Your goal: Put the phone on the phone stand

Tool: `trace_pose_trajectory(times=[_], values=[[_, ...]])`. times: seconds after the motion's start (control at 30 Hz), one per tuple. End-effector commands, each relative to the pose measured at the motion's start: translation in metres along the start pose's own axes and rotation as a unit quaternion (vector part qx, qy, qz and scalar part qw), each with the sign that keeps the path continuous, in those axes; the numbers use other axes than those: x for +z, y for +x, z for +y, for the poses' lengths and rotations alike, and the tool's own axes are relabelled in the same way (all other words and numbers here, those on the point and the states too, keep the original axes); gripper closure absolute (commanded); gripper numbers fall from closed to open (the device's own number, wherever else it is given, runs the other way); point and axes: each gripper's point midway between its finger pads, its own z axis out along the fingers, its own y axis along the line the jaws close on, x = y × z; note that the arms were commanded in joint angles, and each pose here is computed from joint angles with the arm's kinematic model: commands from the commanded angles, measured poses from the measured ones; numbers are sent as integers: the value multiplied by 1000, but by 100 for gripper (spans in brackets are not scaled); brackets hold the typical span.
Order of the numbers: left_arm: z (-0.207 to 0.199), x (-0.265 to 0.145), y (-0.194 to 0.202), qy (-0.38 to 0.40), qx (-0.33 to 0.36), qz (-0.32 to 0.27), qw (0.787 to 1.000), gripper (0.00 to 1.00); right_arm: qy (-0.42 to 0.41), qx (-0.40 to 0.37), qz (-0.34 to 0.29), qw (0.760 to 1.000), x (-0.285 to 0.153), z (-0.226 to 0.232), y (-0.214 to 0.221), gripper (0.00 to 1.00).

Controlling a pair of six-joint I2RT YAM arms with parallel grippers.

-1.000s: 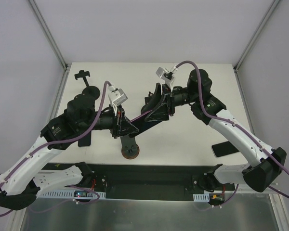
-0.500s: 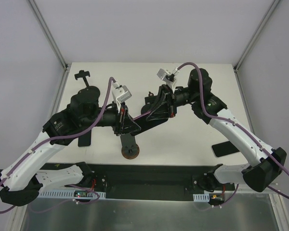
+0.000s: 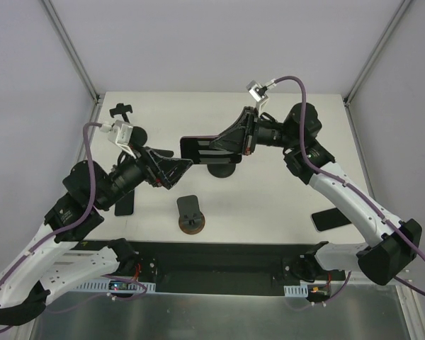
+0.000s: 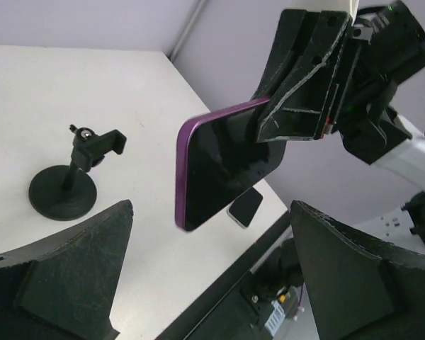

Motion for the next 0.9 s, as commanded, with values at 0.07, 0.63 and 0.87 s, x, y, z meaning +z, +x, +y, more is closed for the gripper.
trace_pose_trajectory(times=[0.07, 0.63, 0.87], values=[[1, 2, -30, 32, -78, -145, 986, 10, 15, 43, -154, 987, -15, 18, -55, 99], [-25, 31, -59, 131, -113, -241, 955, 41, -22, 116, -235, 965, -28, 25, -64, 99], [-36, 41, -66, 150, -106, -240, 953, 62, -22, 117, -253, 960, -34, 30, -64, 99]])
